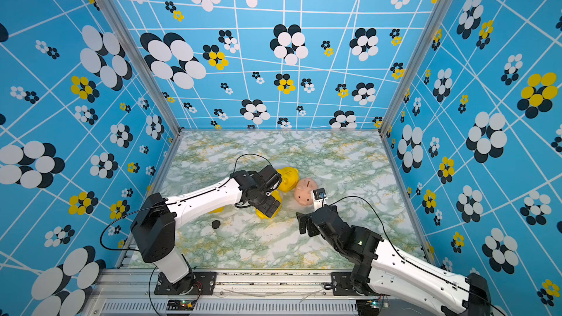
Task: Open piggy banks
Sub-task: Adjust the piggy bank at the center of the board.
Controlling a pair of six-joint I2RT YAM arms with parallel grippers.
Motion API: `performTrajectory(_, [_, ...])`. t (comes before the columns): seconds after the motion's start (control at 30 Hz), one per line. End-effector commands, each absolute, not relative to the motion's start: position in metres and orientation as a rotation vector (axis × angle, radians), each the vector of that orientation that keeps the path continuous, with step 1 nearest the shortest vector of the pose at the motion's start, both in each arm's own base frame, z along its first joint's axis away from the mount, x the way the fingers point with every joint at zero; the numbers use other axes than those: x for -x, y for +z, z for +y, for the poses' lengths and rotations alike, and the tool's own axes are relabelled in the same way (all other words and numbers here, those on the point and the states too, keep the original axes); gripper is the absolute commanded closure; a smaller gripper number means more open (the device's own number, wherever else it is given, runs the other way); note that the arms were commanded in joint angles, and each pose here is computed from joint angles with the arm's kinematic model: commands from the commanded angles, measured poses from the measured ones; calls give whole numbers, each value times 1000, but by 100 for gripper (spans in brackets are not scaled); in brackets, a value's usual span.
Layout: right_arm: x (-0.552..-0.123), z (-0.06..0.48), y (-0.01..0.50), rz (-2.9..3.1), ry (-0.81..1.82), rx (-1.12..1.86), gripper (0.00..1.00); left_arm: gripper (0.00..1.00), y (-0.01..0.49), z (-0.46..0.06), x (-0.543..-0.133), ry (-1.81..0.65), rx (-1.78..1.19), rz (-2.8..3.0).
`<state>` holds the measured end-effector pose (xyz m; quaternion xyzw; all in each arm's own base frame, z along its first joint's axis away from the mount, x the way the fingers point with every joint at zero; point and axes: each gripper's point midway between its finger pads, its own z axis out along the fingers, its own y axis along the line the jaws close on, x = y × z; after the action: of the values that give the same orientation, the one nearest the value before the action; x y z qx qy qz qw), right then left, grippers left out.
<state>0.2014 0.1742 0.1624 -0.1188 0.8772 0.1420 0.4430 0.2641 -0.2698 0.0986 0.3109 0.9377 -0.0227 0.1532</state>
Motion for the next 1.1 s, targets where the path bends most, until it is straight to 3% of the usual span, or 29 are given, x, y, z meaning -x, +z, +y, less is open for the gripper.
performTrajectory(0.0, [-206,173,164,2157,340,270,0,6,97,-264,-259,-25,-906,2715])
performTrajectory(0.27, [-210,172,164,2168,298,268,0,34,105,-271,-246,-147,-928,2726])
performTrajectory(0.4, [-208,171,165,2173,287,287,0,39,121,-270,-232,-241,-909,2735])
performTrajectory(0.63, [-208,171,178,2154,291,311,0,40,158,-310,-179,-921,-825,2712])
performTrajectory(0.73, [-207,175,179,2170,301,342,0,41,147,-318,-169,-1054,-750,2738])
performTrajectory(0.93, [-204,183,170,2200,329,364,0,33,114,-307,-167,-1034,-653,2798])
performTrajectory(1.07, [-204,186,165,2208,341,371,0,8,116,-299,-170,-1020,-616,2797])
